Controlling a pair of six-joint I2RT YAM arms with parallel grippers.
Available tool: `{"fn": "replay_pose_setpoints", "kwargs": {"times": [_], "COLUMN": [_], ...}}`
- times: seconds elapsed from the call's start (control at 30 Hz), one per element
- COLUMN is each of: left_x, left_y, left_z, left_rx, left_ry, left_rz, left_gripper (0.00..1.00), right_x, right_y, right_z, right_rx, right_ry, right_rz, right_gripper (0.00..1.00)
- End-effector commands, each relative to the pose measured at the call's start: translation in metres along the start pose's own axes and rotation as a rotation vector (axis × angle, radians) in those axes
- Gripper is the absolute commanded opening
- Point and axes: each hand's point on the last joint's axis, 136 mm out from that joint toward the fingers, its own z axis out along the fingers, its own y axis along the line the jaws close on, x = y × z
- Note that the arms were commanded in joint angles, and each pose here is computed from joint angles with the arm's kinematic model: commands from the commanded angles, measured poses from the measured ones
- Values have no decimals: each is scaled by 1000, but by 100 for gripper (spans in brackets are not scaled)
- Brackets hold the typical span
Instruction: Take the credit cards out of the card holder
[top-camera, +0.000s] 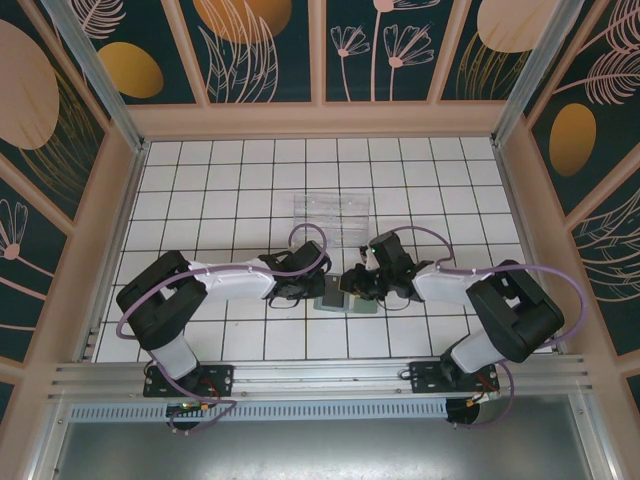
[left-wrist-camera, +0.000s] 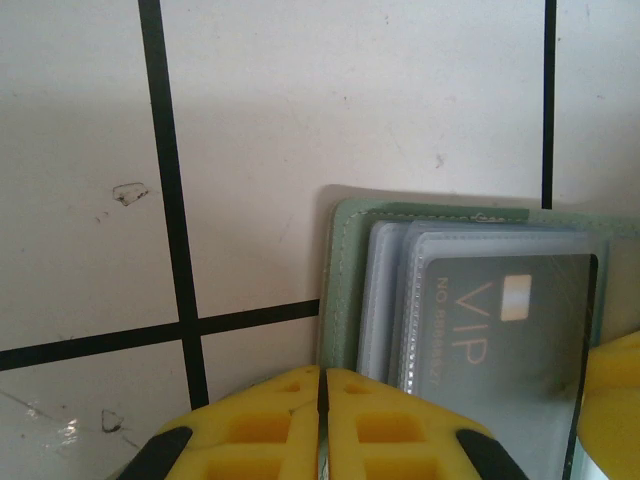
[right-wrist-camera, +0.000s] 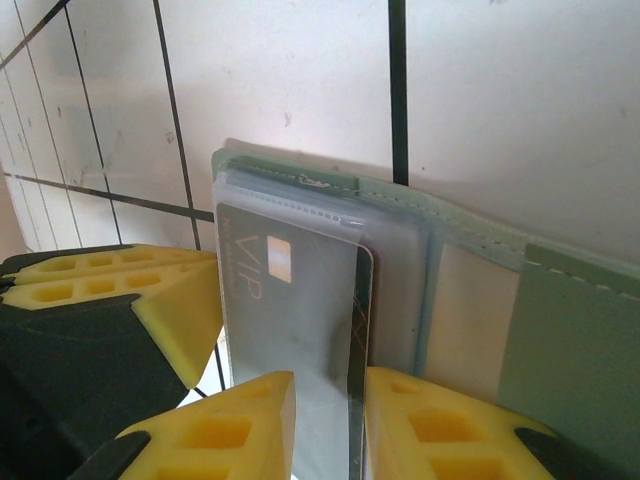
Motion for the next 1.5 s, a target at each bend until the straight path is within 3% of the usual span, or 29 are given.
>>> {"fn": "replay_pose_setpoints", "kwargs": {"times": [0.0, 0.37, 0.83, 1.03, 1.47], "left_x": [18, 18, 20, 22, 30], "left_y": [19, 17, 20, 23, 52], "left_z": [14, 14, 13, 15, 16], "left_rx": [-56, -52, -54, -60, -123], "left_ry": [66, 69, 70, 72, 78], "left_rz": [1, -2, -16, -17, -34], "left_gripper": [9, 9, 9, 9, 8], "right_x": [3, 8, 12, 11, 15], "right_y": [25, 39, 34, 48, 43], "right_z": [-5, -11, 9, 6, -5], "right_rx": [-113, -244, -243, -302, -282], "right_ry": [-3, -23, 27, 22, 4], "right_rz": [-44, -107, -105, -126, -132], "right_gripper": [25, 26, 29, 27, 23]}}
